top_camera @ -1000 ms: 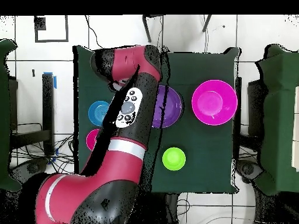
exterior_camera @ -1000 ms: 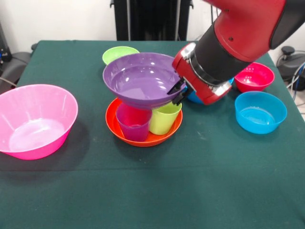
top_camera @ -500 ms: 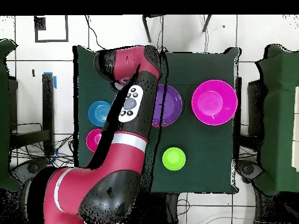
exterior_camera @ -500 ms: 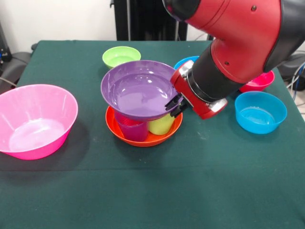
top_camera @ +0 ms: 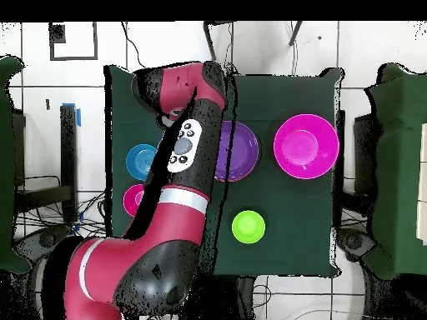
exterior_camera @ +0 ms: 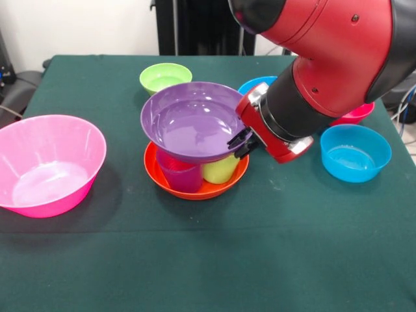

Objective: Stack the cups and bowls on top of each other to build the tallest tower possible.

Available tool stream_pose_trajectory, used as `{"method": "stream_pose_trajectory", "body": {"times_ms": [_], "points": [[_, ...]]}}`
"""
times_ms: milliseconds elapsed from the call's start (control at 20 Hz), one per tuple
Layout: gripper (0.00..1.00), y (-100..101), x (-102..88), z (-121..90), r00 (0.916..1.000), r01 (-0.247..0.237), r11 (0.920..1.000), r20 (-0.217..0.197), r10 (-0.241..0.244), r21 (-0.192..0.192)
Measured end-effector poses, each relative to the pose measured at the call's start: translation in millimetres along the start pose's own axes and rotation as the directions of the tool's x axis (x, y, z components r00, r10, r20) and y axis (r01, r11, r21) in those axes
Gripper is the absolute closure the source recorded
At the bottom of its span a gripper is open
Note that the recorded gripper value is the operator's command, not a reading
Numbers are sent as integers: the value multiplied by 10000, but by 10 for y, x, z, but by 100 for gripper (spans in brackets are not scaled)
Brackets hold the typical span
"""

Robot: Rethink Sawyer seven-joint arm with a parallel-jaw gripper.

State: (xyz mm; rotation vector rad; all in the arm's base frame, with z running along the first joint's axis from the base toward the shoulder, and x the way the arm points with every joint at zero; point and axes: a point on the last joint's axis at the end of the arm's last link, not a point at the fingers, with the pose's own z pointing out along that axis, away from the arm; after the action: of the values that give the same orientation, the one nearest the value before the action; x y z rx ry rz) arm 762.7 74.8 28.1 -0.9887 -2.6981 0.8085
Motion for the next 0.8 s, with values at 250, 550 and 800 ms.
{"method": "stream_pose_trajectory", "body": {"times_ms": [250,550,800], "points": [[100,24,10,3,10000,38,10000,-44,-38,59],[100,59,8,-6,10000,80,9999,-14,-80,80],[100,57,4,-6,10000,76,9999,3,-76,88]]}}
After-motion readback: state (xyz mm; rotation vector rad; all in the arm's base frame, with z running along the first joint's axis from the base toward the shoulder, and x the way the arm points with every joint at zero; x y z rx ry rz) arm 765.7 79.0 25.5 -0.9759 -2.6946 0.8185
